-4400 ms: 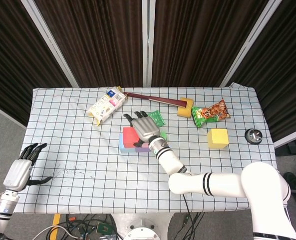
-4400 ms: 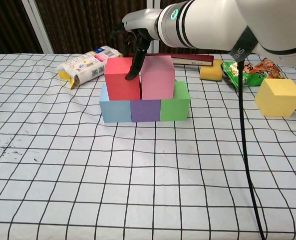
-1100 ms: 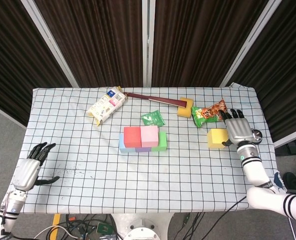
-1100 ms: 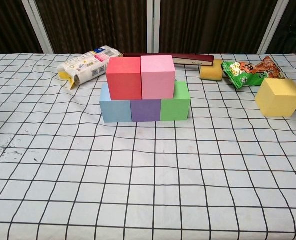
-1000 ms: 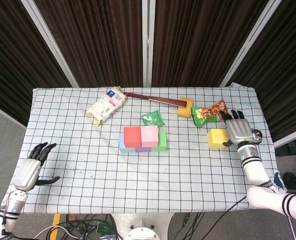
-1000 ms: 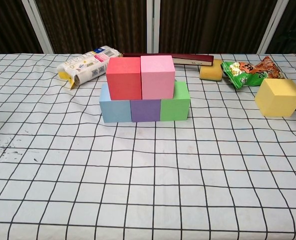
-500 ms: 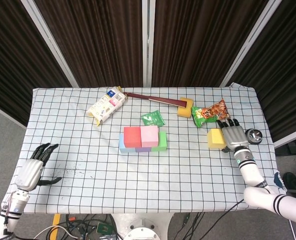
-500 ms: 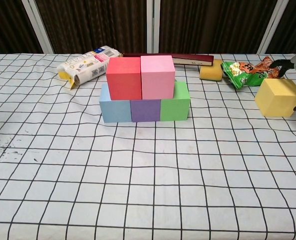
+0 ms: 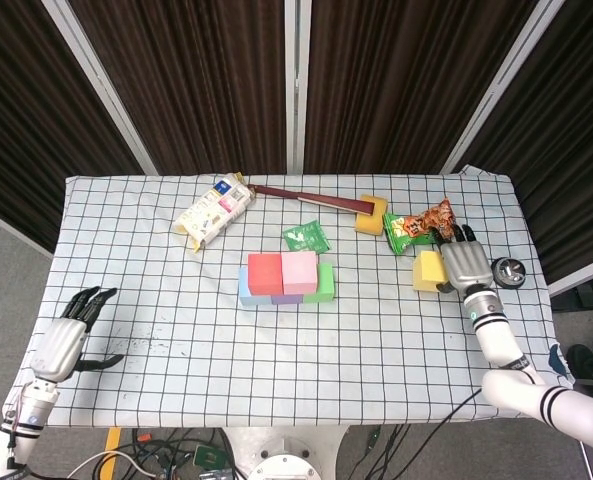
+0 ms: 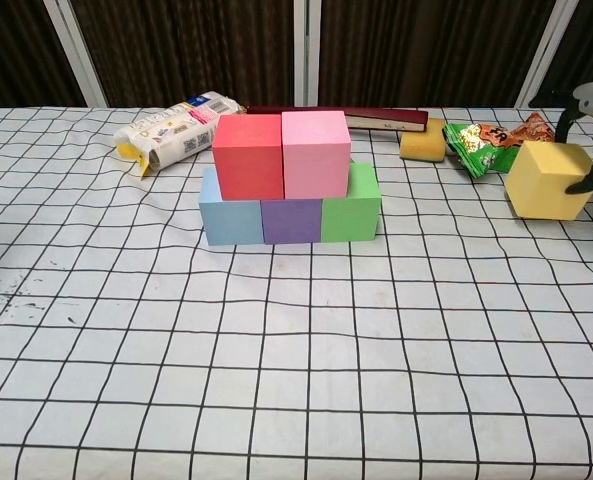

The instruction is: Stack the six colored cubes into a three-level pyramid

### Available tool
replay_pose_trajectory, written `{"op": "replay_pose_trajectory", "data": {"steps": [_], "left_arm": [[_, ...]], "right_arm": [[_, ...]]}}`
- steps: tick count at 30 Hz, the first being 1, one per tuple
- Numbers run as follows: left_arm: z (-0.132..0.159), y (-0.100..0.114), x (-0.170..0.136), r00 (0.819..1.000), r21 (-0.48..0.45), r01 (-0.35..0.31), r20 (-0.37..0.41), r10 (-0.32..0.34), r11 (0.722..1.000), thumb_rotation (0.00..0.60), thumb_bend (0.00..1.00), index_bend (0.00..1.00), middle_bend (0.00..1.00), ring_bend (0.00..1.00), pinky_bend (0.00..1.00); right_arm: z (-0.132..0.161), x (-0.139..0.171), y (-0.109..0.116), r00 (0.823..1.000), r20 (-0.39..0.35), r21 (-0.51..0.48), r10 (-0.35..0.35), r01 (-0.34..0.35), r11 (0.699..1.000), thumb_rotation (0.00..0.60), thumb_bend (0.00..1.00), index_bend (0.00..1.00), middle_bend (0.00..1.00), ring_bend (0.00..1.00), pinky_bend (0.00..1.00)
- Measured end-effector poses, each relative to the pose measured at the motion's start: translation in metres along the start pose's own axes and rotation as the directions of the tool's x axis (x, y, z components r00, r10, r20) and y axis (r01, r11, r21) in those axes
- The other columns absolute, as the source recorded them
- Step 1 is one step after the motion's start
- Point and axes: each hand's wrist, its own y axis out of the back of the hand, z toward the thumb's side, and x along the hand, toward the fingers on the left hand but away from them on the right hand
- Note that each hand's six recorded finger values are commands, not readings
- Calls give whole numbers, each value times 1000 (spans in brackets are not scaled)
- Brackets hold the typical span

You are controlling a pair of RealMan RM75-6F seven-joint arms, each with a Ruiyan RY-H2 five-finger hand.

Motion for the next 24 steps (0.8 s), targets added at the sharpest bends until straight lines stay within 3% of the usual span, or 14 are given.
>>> {"op": "replay_pose_trajectory", "data": {"steps": [6, 10, 16, 20, 24], "left_arm": [[1, 1, 1, 1000, -3, -6, 2, 6, 1000, 600, 0, 57, 106, 22, 69], [0, 3, 1, 1000, 1, -13, -2, 13, 1000, 600, 0, 57, 106, 22, 69], [0, 8, 2, 1000, 8, -27, -2, 27, 1000, 600, 0, 57, 106, 22, 69], [0, 11, 3, 999, 22, -36, 3, 36, 999, 600, 0, 57, 106, 22, 69], [0, 12, 3, 999, 15, -41, 0, 41, 999, 600, 0, 57, 106, 22, 69]], "right_arm": [[25, -2, 52, 995, -57, -133, -87, 79, 988, 600, 116, 0, 492, 48, 0], [66, 0, 103, 978, -141, -184, -152, 125, 975, 600, 109, 0, 490, 48, 0], [134, 5, 159, 951, -249, -147, -182, 149, 978, 600, 79, 0, 496, 48, 0], [176, 9, 177, 941, -292, -115, -169, 141, 983, 600, 68, 0, 507, 50, 0], [206, 10, 180, 944, -305, -104, -129, 102, 989, 600, 57, 0, 518, 63, 0]]}}
